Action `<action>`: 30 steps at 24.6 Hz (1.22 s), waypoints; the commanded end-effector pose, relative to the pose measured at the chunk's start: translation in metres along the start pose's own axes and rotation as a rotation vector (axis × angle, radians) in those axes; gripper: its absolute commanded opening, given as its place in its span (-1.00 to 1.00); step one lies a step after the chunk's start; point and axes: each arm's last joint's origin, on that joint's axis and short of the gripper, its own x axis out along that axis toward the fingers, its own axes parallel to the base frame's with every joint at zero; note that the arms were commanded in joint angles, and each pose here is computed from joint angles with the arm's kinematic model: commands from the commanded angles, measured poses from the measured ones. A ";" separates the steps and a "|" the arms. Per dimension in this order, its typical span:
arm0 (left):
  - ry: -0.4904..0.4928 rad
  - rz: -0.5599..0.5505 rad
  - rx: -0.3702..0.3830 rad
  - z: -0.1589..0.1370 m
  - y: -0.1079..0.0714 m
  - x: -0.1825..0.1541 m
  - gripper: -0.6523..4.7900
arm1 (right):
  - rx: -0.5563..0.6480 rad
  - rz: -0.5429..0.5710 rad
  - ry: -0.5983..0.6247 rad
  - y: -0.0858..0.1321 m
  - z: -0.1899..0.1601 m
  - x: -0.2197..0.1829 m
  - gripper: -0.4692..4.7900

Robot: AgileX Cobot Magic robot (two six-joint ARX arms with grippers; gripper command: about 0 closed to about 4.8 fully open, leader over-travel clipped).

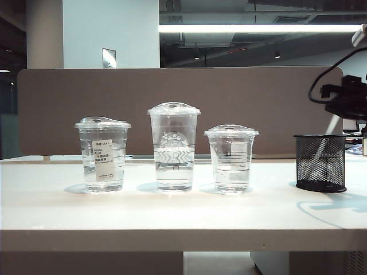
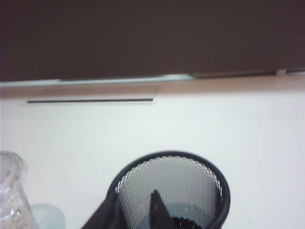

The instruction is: Pick up the straw and insert it into the large coffee cup.

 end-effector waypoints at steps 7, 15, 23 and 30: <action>-0.011 -0.001 0.009 0.002 0.000 0.000 -0.78 | 0.005 0.001 0.009 0.000 -0.001 0.001 -0.52; -0.012 -0.001 0.009 0.002 0.000 -0.001 -0.78 | 0.001 0.009 -0.026 0.000 0.009 0.008 -0.65; -0.012 -0.001 0.009 0.002 0.000 -0.001 -0.78 | -0.011 0.127 -0.066 0.004 0.031 0.021 -0.68; -0.012 0.000 0.009 0.002 0.000 -0.001 -0.78 | -0.114 0.137 0.032 0.009 0.070 0.020 -0.67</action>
